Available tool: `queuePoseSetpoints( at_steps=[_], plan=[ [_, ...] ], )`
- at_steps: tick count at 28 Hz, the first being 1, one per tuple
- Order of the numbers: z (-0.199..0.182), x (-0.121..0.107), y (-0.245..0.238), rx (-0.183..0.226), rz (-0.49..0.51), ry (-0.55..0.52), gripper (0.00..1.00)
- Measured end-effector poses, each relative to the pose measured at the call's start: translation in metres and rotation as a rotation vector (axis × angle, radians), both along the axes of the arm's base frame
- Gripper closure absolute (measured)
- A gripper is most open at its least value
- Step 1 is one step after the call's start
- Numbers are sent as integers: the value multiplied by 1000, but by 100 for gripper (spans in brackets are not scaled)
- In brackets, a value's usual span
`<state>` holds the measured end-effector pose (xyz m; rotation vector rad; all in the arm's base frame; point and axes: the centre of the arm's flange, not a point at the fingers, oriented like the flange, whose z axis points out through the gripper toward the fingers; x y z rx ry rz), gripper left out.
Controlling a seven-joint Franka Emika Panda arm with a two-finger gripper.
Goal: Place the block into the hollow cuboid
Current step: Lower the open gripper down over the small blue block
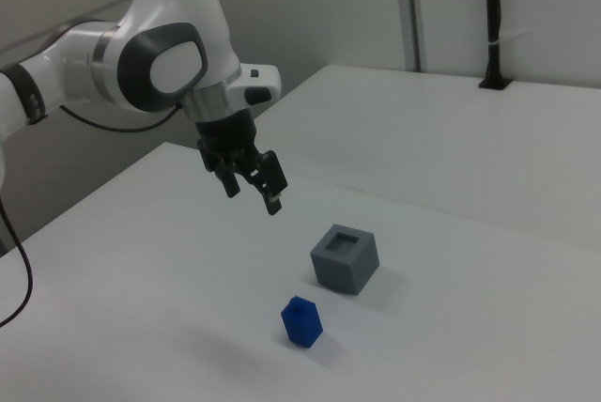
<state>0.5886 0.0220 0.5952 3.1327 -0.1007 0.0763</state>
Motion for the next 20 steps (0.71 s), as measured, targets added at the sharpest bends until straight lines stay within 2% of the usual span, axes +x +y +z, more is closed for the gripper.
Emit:
queuePoseSetpoints(
  at_steps=[2, 8, 20],
  plan=[
    [0, 0, 1, 0, 11, 1, 0],
    [-25, 0, -1, 6, 178, 55, 0],
    [-135, 7, -3, 7, 202, 77, 0]
  ],
)
